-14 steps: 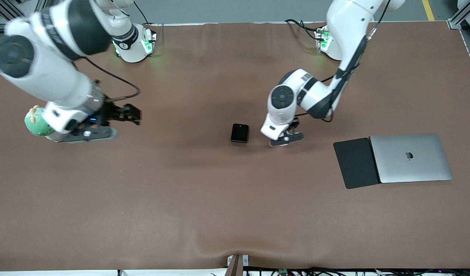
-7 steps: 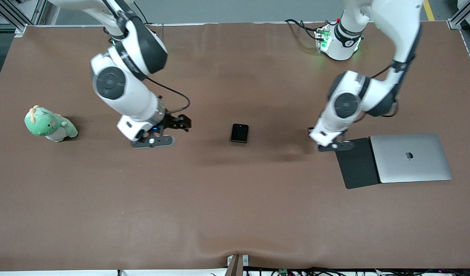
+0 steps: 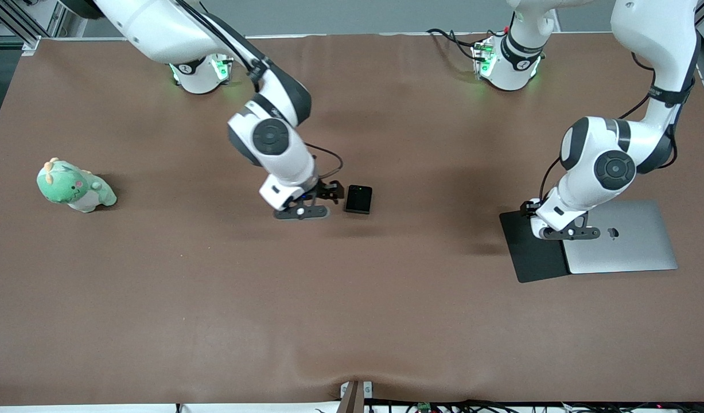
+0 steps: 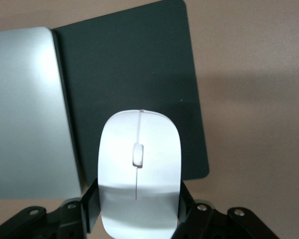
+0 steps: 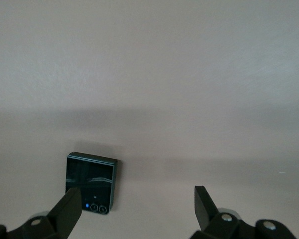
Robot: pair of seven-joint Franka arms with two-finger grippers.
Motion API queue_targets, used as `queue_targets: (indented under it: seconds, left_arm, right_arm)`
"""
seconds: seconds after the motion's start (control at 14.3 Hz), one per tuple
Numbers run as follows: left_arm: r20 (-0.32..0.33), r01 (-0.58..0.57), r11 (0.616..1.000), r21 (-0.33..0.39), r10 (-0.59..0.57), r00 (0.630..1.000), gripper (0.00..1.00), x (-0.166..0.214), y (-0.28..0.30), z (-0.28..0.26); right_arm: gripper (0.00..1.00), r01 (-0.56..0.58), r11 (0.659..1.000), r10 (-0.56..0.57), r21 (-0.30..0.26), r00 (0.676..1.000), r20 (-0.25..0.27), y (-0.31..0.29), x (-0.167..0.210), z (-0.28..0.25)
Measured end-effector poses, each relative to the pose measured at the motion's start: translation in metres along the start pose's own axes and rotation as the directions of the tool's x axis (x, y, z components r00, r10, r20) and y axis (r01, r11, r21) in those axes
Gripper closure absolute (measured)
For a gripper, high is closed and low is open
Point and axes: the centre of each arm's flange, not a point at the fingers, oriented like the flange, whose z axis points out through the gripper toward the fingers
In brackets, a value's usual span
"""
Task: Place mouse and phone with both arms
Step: 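Carry the mouse to the pad while the right gripper reaches the phone, then release the mouse on the pad while the right gripper grasps the phone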
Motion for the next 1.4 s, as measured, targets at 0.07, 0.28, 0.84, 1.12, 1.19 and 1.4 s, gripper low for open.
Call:
queue_targets:
  seconds: [0.07, 0.28, 0.84, 1.12, 1.19, 1.4]
  left_arm:
    - [0.0, -0.002, 1.0, -0.005, 0.002, 1.0, 0.38, 0.004, 0.002, 0.005]
    - [-0.008, 0.017, 1.0, -0.022, -0.017, 1.0, 0.38, 0.021, -0.006, 0.02]
    - [-0.003, 0.053, 0.997, -0.059, -0.054, 0.999, 0.38, 0.039, -0.021, 0.074]
    - [-0.007, 0.054, 0.997, -0.062, -0.055, 0.998, 0.3, 0.043, -0.02, 0.077]
    - [-0.007, 0.054, 0.997, -0.062, -0.054, 0.998, 0.21, 0.043, -0.02, 0.077]
    - [-0.019, 0.054, 0.997, -0.062, -0.055, 0.998, 0.0, 0.045, -0.021, 0.073]
  right_arm:
    - [0.0, -0.007, 1.0, 0.007, -0.029, 1.0, -0.021, -0.009, -0.009, 0.013]
    - [0.0, -0.065, 0.996, 0.061, -0.063, 0.996, -0.062, -0.032, -0.031, 0.037]
    - [0.0, -0.104, 0.993, 0.097, -0.056, 0.989, -0.111, -0.082, -0.079, 0.091]
    - [0.0, -0.119, 0.992, 0.114, -0.045, 0.987, -0.115, -0.083, -0.066, 0.097]
    - [0.0, -0.124, 0.992, 0.118, -0.04, 0.986, -0.118, -0.084, -0.062, 0.097]
    - [0.0, -0.121, 0.992, 0.116, -0.037, 0.985, -0.125, -0.086, -0.056, 0.1]
